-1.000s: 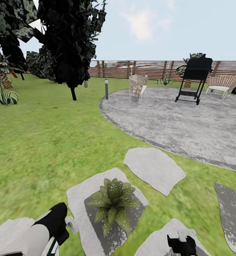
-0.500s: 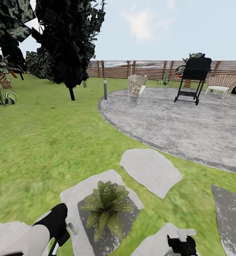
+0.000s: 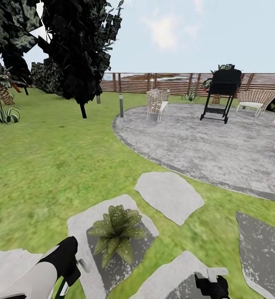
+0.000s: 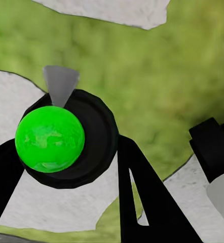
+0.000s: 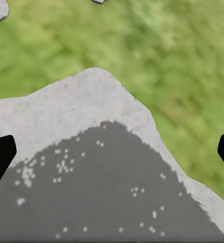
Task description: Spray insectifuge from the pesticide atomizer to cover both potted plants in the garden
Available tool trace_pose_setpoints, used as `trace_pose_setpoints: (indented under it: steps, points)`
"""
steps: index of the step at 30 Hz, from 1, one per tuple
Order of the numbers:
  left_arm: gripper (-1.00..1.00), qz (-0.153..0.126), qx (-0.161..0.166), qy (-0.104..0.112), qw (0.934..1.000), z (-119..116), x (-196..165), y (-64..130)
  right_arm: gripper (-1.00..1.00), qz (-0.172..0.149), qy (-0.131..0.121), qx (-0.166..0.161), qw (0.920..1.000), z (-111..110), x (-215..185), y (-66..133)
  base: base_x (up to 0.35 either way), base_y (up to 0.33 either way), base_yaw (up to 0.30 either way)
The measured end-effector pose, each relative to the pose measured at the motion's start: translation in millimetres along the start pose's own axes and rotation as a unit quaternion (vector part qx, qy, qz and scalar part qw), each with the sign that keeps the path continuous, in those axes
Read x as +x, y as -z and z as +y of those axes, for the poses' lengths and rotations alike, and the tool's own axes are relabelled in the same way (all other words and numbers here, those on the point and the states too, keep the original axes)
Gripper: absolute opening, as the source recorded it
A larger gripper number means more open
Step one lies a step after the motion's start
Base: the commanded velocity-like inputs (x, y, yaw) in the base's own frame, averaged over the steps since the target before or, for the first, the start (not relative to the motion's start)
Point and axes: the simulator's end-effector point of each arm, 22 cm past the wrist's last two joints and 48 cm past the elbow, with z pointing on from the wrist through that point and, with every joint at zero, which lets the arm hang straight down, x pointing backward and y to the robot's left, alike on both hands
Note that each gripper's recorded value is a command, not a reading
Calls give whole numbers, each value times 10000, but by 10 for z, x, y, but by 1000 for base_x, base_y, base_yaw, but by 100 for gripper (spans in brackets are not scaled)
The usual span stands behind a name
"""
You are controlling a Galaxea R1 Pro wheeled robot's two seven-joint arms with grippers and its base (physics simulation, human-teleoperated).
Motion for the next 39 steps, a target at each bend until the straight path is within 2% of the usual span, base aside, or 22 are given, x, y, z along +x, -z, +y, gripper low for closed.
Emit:
trace_pose_setpoints:
  steps: [5, 10, 15, 17, 18, 22, 26, 27, 29, 30, 31, 32, 33, 36, 37, 39]
  points:
    - [-100, 3, -3, 11, 10000, 14, 13, -2, 100, 0, 0, -2, 10000, 0, 0, 0, -3, -1, 0]
    - [-100, -100, 125, 218, 9996, 0, 9, -10, 100, 0, -3, -4, 10000, 2, 0, 0, -22, 0, 0]
    - [-100, -161, 204, 275, 9993, -41, -16, -20, 100, 1, 2, 0, 10000, -2, 1, -3, -282, 0, 0]
    - [-100, -331, 250, 208, 9989, -62, -94, -13, 100, -2, 3, -1, 10000, -3, -2, -3, -331, 0, -71]
    - [-100, -580, 307, 111, 9978, -80, -197, 0, 100, -5, 5, -7, 10000, -1, -5, -2, -334, 0, -158]
    - [-100, -1096, 456, 16, 9929, -82, -332, 21, 100, -20, -5, -47, 10000, 47, -21, 5, -335, 0, -204]
    - [-100, -1302, 407, -97, 9906, 24, -328, 35, 100, -43, 0, -60, 10000, 62, -47, 6, -336, 0, -77]
    - [-100, -1324, 394, -108, 9904, 52, -315, 36, 100, -59, 53, -82, 9999, 70, -63, 4, -336, 0, -12]
    - [-100, -1557, 346, -309, 9867, 115, -358, 62, 100, -312, 705, -302, 9966, 185, -299, -20, -262, 0, -5]
    - [-100, -1638, 336, -392, 9851, 119, -379, 70, 100, -427, 958, -421, 9936, 256, -404, -23, -112, 0, -2]
    - [-100, -1720, 335, -500, 9833, 106, -375, 55, 100, -588, 1306, -684, 9873, 410, -547, -15, -46, 0, -1]
    - [-100, -1802, 348, -644, 9809, 61, -354, 14, 100, -719, 1657, -1225, 9759, 695, -661, 29, -29, 0, -1]
    - [-100, -1853, 355, -743, 9792, 30, -347, -7, 100, -740, 1776, -1557, 9689, 849, -682, 68, -15, 0, 0]
    - [-100, -2096, 399, -1146, 9702, -120, -332, -85, 100, -702, 2047, -2920, 9316, 1392, -697, 314, -5, 0, 0]
    - [-100, -2123, 400, -1190, 9691, -133, -333, -89, 100, -720, 2114, -3248, 9191, 1504, -730, 400, -1, 0, 0]
    - [-100, -2142, 397, -1279, 9676, -155, -335, -96, 100, -776, 2262, -3634, 9004, 1639, -802, 519, 0, 0, 0]
